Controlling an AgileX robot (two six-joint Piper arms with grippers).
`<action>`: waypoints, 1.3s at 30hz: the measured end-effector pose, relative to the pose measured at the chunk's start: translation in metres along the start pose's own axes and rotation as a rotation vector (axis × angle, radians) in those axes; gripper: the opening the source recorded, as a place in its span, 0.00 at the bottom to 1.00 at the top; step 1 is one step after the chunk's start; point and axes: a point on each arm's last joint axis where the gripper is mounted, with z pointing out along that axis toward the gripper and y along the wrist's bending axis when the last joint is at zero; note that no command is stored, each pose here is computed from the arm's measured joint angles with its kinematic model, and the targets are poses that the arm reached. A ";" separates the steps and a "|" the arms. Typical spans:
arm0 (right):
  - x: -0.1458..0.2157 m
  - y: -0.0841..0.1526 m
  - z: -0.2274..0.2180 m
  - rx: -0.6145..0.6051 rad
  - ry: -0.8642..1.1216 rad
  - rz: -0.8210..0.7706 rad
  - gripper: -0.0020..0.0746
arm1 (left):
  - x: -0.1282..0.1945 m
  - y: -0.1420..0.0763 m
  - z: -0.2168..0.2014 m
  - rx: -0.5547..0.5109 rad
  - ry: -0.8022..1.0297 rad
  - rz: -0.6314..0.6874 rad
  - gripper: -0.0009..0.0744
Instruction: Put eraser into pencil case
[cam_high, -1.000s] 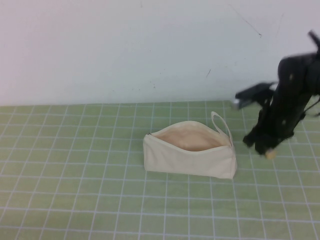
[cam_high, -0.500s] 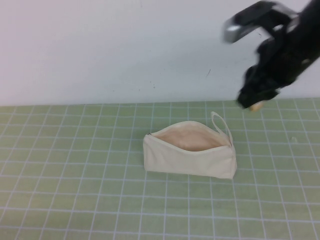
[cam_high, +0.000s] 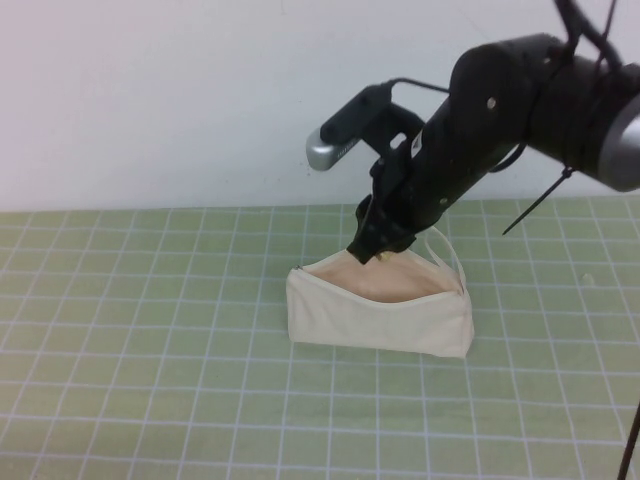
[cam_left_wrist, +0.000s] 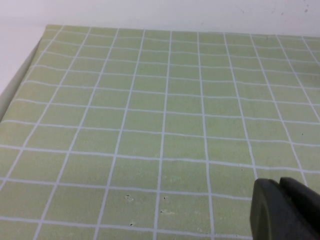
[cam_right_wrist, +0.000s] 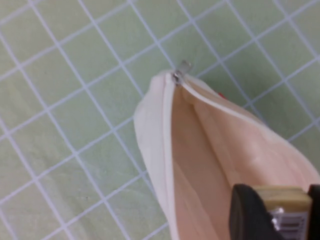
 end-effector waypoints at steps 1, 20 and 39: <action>0.001 0.000 0.003 0.000 0.007 0.003 0.29 | 0.000 0.000 0.000 0.000 0.000 0.000 0.01; 0.004 0.001 -0.019 0.002 0.113 0.067 0.32 | 0.000 0.000 0.000 0.000 0.000 0.000 0.01; 0.094 0.066 -0.196 0.015 -0.312 0.065 0.04 | 0.000 0.000 0.000 0.000 0.000 0.000 0.01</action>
